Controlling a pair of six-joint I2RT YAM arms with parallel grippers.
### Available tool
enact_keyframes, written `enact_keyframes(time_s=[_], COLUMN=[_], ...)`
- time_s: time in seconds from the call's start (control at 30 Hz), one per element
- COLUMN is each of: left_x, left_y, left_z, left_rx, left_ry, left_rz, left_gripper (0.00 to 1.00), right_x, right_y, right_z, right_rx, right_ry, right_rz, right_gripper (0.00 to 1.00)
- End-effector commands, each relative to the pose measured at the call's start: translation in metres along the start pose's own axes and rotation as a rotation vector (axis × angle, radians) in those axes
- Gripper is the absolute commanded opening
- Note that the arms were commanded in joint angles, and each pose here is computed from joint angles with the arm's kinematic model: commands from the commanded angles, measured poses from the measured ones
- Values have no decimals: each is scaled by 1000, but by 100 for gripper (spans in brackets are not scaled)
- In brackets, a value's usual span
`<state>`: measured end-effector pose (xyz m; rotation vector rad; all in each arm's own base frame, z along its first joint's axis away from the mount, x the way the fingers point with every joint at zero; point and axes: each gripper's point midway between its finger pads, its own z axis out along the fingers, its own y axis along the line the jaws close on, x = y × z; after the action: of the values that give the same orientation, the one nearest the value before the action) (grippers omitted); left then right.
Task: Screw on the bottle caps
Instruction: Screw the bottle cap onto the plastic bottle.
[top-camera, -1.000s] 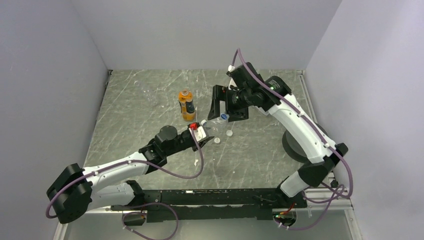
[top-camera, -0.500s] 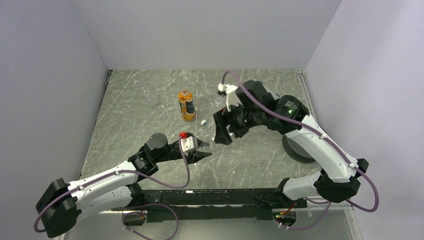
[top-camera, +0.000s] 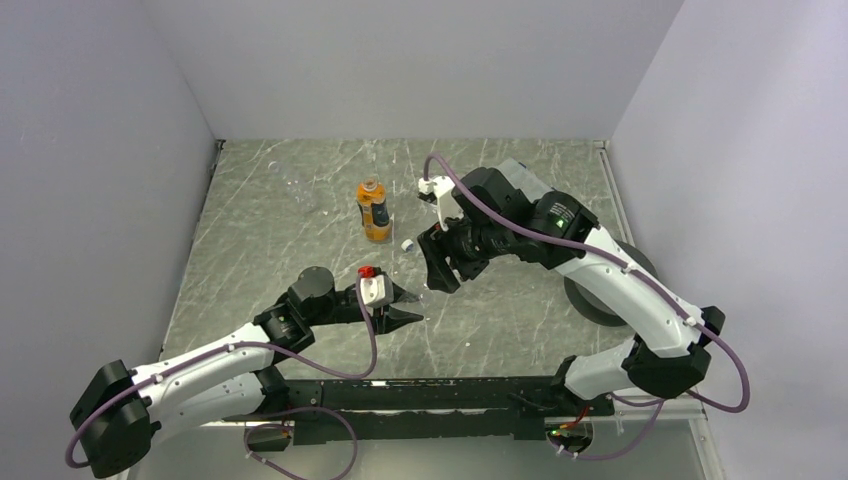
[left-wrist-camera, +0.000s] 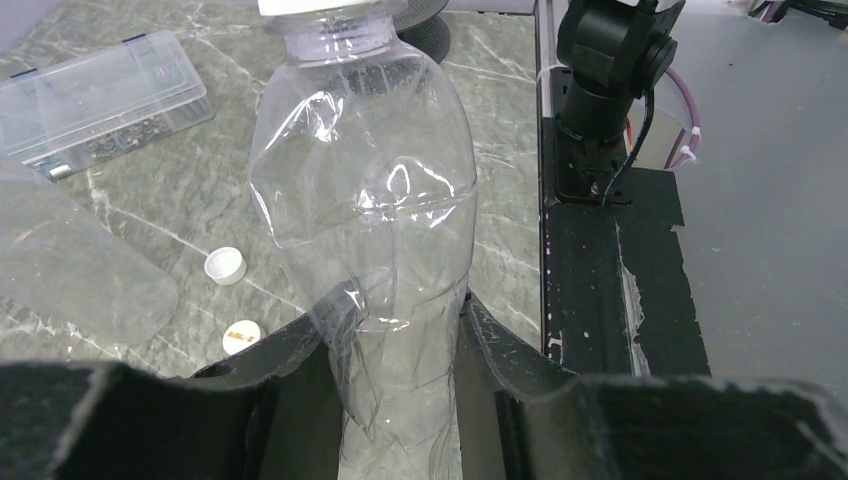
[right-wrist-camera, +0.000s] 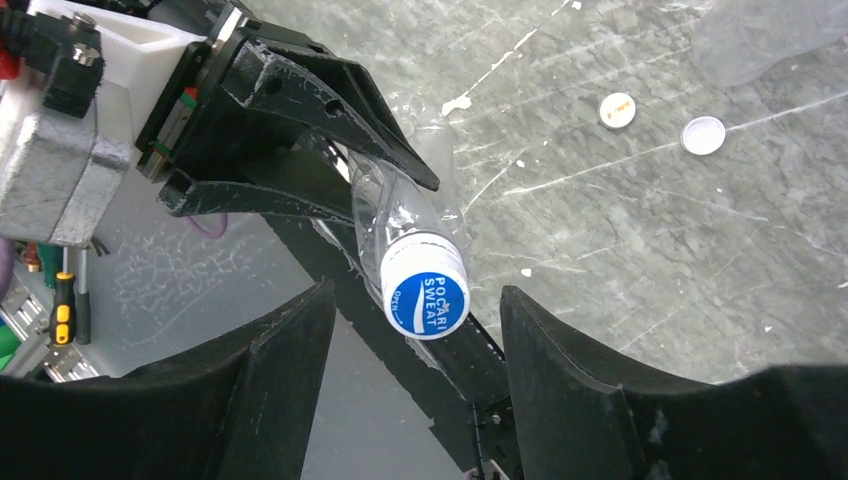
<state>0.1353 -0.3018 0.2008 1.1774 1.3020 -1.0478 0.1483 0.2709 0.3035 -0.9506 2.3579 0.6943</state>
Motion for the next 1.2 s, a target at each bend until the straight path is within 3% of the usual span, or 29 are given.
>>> enact_keyframes(time_s=[0.0,0.2,0.47,0.7,0.9,1.17], left_x=[-11,-10,-15,-34,-74,-109], left_y=[-6,-5,6,59,115,151], left_z=[-2,-2,-1,0,8,23], left_rx=[22,17,-39,-289,-504,-636], left_ry=[-37,-33,-48,-57,-79,-163], left_rz=[7,6,28,115,292,326], left_gripper=[0,0,0,0,0,0], right_x=[-7,-10,-2,-13,-25,-55], right_y=[0,3,2,-5,-30,-46], right_z=[-7,-5,4,16,28,40], right_rx=[15,3,9,93,199,198], right_ry=[-24,-22,19,54,91,-6], right_rz=[-27,-20,27,195,415,611], right_gripper=[62,53,32,17,14,15])
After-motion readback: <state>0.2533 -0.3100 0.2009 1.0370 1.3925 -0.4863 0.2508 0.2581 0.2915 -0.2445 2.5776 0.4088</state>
